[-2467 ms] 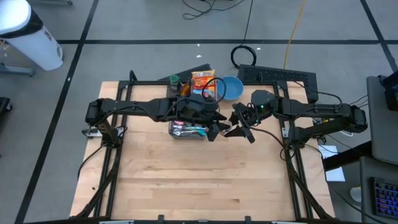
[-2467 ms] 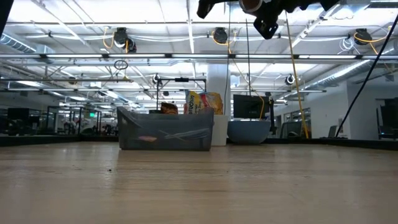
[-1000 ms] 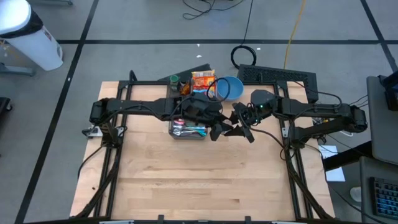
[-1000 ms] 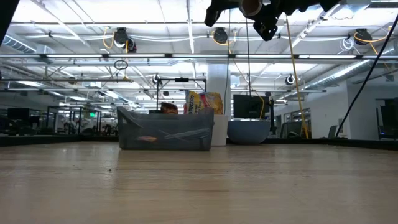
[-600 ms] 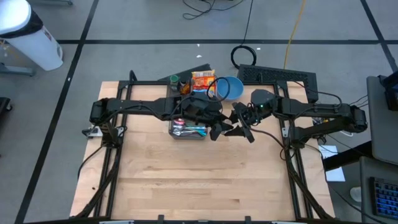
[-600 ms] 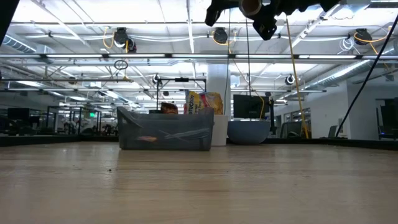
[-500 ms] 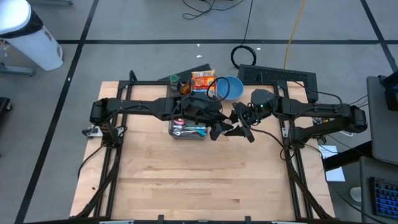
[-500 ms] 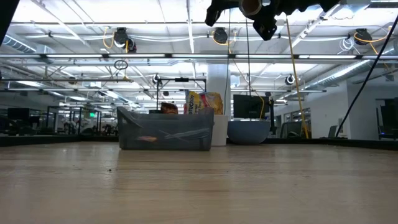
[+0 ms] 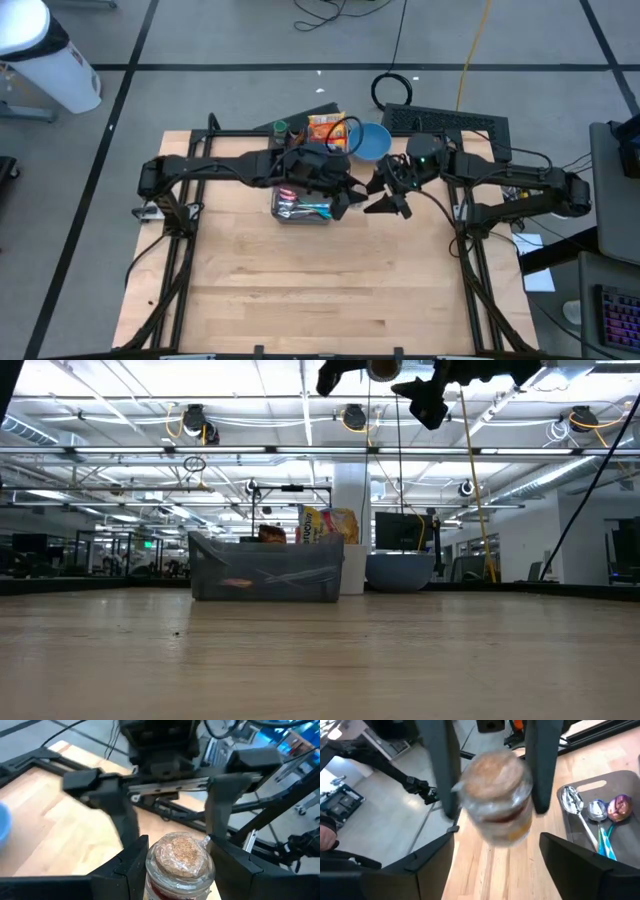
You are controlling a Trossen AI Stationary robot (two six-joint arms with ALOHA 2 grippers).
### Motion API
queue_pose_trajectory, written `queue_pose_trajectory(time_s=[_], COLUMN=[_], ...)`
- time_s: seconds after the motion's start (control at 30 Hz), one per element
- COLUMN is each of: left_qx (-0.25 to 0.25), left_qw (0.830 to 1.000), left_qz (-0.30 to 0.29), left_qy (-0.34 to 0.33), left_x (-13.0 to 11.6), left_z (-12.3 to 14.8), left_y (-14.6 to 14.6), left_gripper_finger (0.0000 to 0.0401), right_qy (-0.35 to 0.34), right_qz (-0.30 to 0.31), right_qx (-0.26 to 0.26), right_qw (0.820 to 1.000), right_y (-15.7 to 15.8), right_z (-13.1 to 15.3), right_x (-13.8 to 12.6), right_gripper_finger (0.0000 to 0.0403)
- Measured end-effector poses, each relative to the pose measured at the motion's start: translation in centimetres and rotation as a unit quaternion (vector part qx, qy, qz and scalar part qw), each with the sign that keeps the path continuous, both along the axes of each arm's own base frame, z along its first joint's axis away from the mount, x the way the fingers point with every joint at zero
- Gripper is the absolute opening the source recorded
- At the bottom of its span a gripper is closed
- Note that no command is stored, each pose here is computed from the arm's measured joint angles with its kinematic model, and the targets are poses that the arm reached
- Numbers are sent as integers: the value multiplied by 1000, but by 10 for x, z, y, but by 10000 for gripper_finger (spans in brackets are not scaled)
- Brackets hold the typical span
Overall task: Pick & Place Food Item
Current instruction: Put the brown seasoning bottle into the top black bin
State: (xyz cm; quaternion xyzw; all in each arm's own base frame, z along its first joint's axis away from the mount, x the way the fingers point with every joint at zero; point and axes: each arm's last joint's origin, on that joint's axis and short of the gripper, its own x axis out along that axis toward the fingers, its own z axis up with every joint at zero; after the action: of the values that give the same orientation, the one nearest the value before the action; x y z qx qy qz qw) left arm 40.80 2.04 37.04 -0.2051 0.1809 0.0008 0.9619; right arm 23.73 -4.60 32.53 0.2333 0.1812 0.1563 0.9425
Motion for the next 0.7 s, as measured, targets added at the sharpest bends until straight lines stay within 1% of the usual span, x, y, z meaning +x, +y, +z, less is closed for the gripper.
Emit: queue_pose_trajectory(time_s=[0.07, 0.23, 0.33, 0.47, 0.53, 0.6, 0.7], left_qx=[4, 23, 47, 78, 92, 104, 126], left_qw=[1000, 999, 997, 989, 985, 980, 971], left_qz=[5, 35, 64, 122, 148, 171, 202], left_qy=[0, -4, -14, -9, 3, -6, -6], left_x=[-4, -28, -50, -89, -107, -124, -143], left_z=[3, 26, 45, 69, 77, 88, 97], left_y=[4, 13, 19, 26, 27, 27, 25], left_gripper_finger=[183, 183, 183, 183, 183, 183, 183], right_qy=[-3, -9, -16, -16, -18, -12, 4], right_qz=[-7, -28, -44, -66, -76, -92, -124], right_qx=[-2, -12, -18, -20, -21, -22, -27], right_qw=[1000, 999, 999, 998, 997, 995, 992], right_y=[-3, -12, -18, -27, -31, -35, -38], right_z=[1, 3, 5, 6, 6, 2, -8], right_x=[-1, -6, -10, -15, -17, -19, -22], right_gripper_finger=[297, 303, 299, 294, 294, 294, 293])
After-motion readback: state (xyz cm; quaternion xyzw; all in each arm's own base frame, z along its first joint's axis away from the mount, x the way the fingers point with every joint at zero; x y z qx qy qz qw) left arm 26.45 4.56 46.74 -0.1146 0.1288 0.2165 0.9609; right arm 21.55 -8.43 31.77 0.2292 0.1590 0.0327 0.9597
